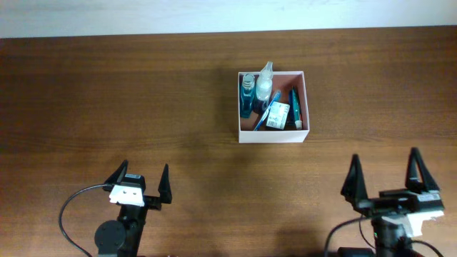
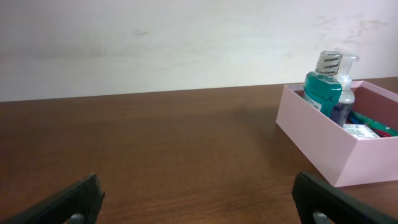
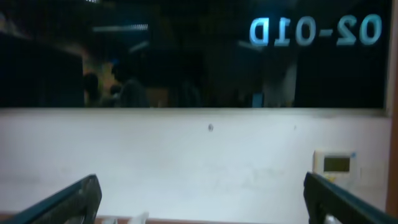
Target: Pack container
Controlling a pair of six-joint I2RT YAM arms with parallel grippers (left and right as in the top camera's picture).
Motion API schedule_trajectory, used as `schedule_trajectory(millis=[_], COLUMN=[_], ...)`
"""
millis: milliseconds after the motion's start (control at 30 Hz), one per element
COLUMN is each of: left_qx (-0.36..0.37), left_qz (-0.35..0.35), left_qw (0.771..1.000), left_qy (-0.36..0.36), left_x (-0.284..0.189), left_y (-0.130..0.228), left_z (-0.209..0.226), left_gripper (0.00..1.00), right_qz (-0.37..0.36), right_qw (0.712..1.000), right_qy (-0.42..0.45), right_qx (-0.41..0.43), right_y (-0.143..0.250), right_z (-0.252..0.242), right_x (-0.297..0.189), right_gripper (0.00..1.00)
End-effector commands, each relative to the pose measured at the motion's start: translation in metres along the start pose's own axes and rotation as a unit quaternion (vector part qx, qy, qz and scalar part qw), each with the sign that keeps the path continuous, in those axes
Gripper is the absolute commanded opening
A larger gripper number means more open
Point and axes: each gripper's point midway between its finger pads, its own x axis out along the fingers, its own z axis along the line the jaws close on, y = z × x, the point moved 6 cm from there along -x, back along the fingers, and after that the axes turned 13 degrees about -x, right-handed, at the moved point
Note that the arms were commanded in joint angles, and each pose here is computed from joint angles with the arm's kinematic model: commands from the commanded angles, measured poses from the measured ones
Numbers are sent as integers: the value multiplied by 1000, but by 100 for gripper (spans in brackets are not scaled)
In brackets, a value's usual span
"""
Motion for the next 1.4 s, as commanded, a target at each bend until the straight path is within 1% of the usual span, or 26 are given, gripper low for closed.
schedule_trajectory(millis=[0,167,367,400,733,1267,1367], left_qx=[-2,-2,-2,-1,-2,-2,-2], left_qz=[0,0,0,0,0,0,0], left_qw=[1000,1000,1000,1000,1000,1000,1000], left_qy=[-4,-4,-4,-4,-4,-4,-4], left_x=[0,0,0,0,0,0,0], left_y=[0,0,0,0,0,0,0], left_z=[2,2,2,2,2,2,2], left_gripper=[99,99,100,99,99,99,99], right_qz=[14,48,27,37,65,206,210], right_qw=[1000,998,999,999,997,976,976], right_qy=[-24,-34,-30,-32,-38,-64,-55], right_qx=[6,14,11,13,16,34,32], right_y=[24,70,110,114,124,175,176], right_z=[10,20,28,29,31,42,41], right_x=[3,6,5,5,4,-12,-12], right_gripper=[99,99,99,99,99,99,99])
